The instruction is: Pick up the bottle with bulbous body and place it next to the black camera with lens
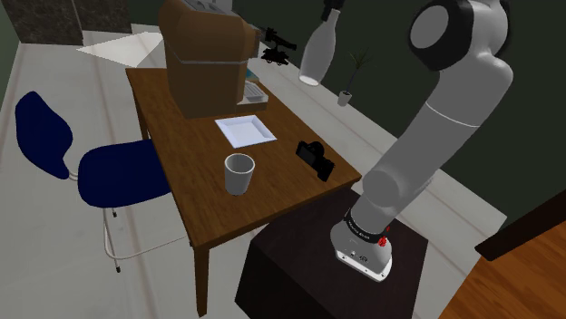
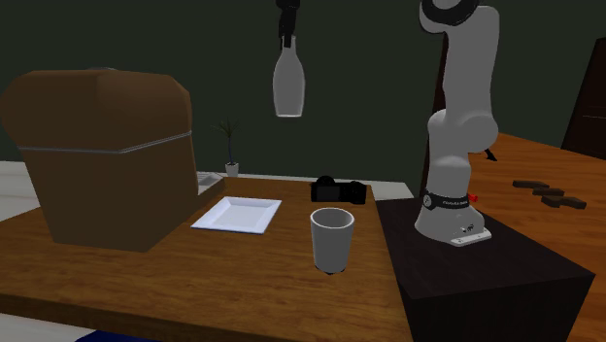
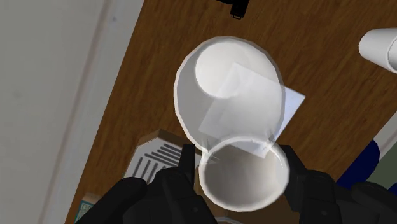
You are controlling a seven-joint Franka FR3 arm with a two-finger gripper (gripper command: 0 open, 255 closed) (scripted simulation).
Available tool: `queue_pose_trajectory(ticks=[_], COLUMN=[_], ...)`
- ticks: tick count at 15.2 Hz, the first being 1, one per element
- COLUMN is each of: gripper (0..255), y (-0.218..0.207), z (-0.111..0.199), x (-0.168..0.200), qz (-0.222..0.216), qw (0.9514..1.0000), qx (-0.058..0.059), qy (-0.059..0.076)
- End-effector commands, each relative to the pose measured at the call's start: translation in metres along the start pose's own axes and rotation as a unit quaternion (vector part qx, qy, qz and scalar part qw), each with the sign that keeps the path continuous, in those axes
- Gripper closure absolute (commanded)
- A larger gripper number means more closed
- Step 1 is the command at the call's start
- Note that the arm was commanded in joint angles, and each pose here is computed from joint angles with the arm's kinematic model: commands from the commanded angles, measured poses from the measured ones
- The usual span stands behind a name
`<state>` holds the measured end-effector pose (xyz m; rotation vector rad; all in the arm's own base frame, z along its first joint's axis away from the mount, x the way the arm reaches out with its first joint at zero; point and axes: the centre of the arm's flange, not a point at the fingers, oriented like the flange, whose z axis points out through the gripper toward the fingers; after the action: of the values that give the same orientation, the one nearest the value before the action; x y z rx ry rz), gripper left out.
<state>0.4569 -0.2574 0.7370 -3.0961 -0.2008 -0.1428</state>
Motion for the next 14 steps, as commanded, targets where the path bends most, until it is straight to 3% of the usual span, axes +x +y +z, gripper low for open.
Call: queue_pose_trajectory(ticks=[1,4,14], gripper=[255,255,255], y=[0.025,0.05,0.051], z=[-0.01,-0.02,0.032], x=[-0.007,-0.016,-0.021], qz=[-0.001,-0.001,-0.001], qw=[1.0,1.0,1.0], qx=[0.0,0.0,0.0], qy=[0.0,0.0,0.0])
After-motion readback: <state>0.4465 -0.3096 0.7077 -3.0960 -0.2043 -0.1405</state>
